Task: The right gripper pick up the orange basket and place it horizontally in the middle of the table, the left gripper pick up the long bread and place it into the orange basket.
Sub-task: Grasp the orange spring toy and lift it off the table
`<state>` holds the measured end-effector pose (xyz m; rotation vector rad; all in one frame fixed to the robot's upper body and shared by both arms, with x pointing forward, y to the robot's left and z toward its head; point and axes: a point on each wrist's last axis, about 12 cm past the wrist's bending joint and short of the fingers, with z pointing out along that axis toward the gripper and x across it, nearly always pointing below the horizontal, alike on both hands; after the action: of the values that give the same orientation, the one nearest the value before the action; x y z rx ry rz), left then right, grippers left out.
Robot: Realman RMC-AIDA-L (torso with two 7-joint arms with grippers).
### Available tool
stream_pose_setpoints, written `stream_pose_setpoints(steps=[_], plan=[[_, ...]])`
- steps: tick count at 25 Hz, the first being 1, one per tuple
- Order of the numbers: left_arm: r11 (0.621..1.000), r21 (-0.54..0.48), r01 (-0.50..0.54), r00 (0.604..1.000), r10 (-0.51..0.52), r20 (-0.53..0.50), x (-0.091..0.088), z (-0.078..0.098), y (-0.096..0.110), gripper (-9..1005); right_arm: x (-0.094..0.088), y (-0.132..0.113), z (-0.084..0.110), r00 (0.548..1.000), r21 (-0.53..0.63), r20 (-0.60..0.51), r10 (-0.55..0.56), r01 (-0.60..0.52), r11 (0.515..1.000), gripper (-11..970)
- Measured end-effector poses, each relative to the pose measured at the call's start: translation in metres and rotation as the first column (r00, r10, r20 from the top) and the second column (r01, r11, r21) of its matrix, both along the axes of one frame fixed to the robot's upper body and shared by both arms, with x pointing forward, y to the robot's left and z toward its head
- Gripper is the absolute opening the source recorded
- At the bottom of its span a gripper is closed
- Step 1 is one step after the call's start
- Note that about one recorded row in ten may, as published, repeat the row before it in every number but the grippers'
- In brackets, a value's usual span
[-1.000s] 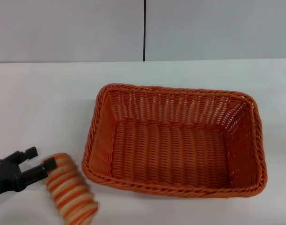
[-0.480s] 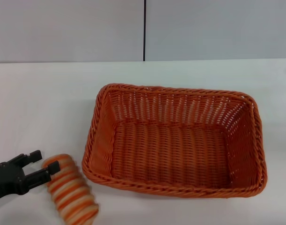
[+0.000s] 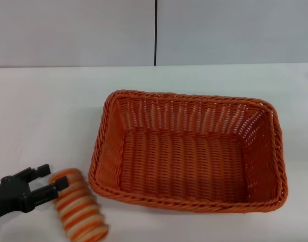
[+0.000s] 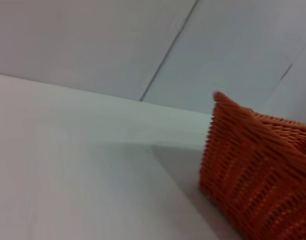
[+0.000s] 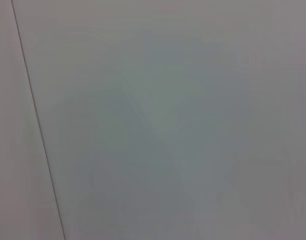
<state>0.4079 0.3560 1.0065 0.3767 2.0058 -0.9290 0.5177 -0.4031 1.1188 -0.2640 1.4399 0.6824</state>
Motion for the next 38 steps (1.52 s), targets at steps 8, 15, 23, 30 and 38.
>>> stream_pose_setpoints(steps=[8, 15, 23, 30, 38], plan=[[0.999, -0.02, 0.05, 0.999, -0.05, 0.02, 0.0, 0.006, -0.001, 656, 0.001, -0.001, -0.001, 1.0, 0.001, -0.007, -0.012, 0.012, 1.0, 516], [0.998, -0.024, 0.052, 0.998, -0.052, 0.022, 0.002, 0.008, -0.001, 363, 0.0, 0.0, -0.003, 1.0, 0.007, -0.013, -0.017, 0.017, 1.0, 515], [0.998, -0.029, 0.058, 0.998, -0.057, 0.025, 0.003, 0.008, -0.002, 224, 0.001, -0.002, -0.004, 1.0, 0.003, -0.012, -0.028, 0.028, 1.0, 516], [0.999, -0.039, 0.016, 0.999, -0.014, 0.042, 0.004, 0.01, 0.002, 176, 0.001, -0.003, -0.004, 0.999, 0.006, -0.009, -0.039, 0.039, 0.999, 516], [0.996, -0.052, -0.077, 0.993, 0.081, 0.082, 0.006, 0.015, 0.014, 55, 0.001, -0.003, -0.004, 0.999, 0.006, -0.011, -0.044, 0.044, 0.999, 516]])
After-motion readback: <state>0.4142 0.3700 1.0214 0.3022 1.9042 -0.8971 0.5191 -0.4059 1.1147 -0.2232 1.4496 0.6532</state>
